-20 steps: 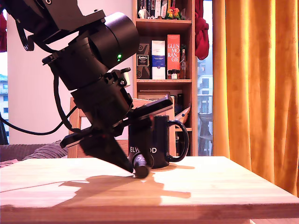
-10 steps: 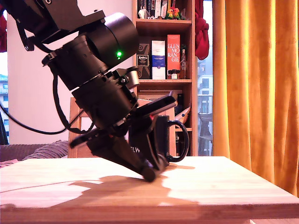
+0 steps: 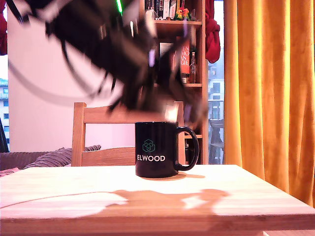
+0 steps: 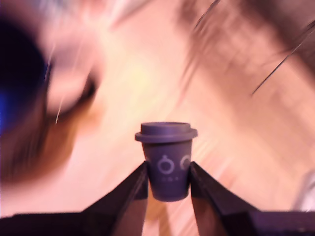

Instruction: Pick up the coffee capsules on the table and drop them inside the coffee cup

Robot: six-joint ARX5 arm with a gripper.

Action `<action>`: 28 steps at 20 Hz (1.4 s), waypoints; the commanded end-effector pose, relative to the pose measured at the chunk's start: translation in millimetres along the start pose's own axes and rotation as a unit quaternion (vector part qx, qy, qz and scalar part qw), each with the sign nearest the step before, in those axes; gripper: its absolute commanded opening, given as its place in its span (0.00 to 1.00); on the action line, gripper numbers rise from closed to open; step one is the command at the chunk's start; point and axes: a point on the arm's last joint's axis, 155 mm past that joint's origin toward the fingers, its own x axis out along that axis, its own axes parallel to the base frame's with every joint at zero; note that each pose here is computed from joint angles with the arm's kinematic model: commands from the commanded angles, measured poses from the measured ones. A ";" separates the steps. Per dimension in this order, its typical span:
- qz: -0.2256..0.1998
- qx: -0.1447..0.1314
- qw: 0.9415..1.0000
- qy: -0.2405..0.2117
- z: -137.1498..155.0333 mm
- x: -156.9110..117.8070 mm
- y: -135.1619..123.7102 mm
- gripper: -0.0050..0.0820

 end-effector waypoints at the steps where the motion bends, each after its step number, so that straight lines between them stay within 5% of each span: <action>1: -0.002 0.020 0.999 -0.031 17.4 -3.7 -1.0 0.23; 5: 0.047 0.035 0.994 -0.090 49.5 -13.6 25.7 0.23; 12: 0.161 0.068 0.974 -0.146 83.0 -36.6 90.8 0.23; 19: 0.168 0.080 0.972 -0.140 78.7 -24.3 105.0 0.23; 28: 0.157 0.074 0.979 -0.110 61.7 -11.8 107.1 0.23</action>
